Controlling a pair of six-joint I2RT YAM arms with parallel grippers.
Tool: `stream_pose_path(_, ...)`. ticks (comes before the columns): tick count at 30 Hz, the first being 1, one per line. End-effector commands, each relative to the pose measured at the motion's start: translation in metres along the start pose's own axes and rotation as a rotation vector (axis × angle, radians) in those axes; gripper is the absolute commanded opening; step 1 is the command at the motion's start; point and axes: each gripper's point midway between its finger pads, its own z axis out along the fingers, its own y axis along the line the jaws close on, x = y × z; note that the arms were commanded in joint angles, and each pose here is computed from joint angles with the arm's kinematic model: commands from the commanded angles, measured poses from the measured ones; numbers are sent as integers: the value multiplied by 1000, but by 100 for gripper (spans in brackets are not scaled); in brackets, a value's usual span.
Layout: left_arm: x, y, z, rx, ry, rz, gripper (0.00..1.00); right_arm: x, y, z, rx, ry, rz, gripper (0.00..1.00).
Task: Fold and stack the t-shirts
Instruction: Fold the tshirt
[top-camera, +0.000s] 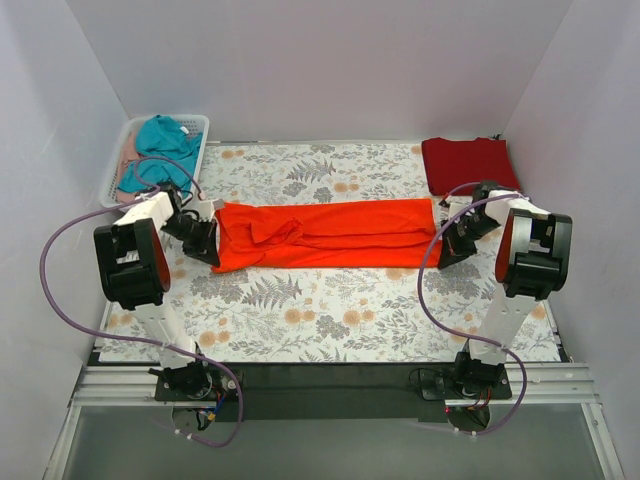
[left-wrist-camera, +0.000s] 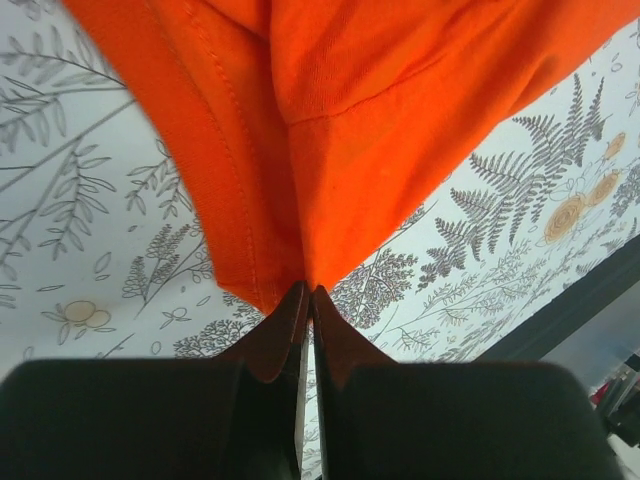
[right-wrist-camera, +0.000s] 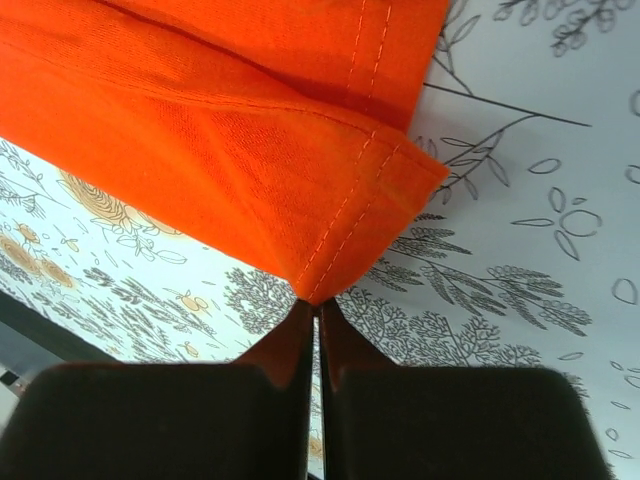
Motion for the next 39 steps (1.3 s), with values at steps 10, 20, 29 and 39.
stream_pose_path(10, -28, 15, -22, -68, -29, 17, 0, -8, -22, -24, 81, -13, -78, 1)
stream_pose_path(20, 12, 19, 1, -74, 49, 4, 0, 16, -22, -8, 55, 54, -75, 1)
stream_pose_path(29, 7, 28, 1, -120, 38, -24, 0, 31, -28, -10, 97, 91, -118, 1)
stream_pose_path(39, -42, 74, -1, -261, -5, -91, 0, 128, 29, 0, -41, 280, -307, 7)
